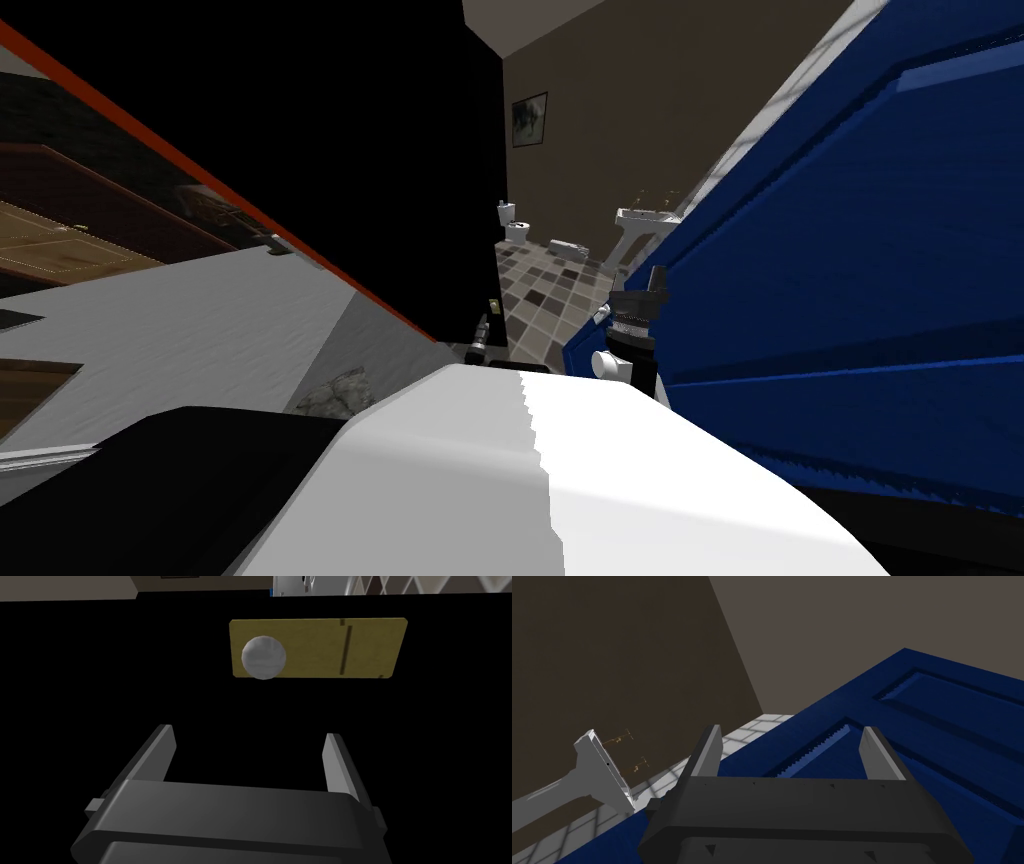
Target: Push the door open
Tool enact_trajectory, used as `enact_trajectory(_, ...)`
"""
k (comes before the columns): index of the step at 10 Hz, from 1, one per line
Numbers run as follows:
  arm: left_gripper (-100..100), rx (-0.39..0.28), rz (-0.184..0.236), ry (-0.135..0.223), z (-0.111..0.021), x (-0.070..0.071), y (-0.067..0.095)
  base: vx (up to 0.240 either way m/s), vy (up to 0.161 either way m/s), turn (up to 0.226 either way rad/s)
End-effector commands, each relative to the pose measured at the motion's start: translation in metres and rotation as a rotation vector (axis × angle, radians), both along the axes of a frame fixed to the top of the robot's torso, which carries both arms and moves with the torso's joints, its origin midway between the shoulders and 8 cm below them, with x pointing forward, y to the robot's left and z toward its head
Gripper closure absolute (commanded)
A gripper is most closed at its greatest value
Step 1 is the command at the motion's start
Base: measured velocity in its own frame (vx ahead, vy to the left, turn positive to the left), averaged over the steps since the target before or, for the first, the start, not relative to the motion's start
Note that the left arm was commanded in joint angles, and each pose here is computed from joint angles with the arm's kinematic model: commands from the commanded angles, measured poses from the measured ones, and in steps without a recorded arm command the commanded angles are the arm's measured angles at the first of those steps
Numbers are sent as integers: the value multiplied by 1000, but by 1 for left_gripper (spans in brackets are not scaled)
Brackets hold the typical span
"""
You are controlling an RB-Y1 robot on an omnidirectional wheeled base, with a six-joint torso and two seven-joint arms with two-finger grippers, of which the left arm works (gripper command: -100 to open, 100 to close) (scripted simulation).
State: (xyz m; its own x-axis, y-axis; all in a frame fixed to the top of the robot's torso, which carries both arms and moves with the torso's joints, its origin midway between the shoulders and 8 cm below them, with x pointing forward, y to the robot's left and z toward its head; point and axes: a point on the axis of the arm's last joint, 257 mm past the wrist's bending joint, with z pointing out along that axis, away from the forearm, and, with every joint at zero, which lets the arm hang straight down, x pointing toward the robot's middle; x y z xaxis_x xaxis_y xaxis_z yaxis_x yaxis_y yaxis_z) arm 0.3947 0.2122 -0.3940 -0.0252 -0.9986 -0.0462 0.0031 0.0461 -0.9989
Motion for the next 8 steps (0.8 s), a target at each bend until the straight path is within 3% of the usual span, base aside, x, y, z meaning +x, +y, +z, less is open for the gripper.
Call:
enact_trajectory(1, -100, 4, 2, -5, 1, 0, 2, 216, 3, -22)
enact_trajectory(6, -100, -19, 13, -14, 1, 1, -7, 192, -8, -10)
enact_trajectory(7, 100, -19, 13, -14, 1, 1, -7, -17, -2, -10)
enact_trajectory(8, 100, -19, 13, -14, 1, 1, -7, -30, 3, -13)
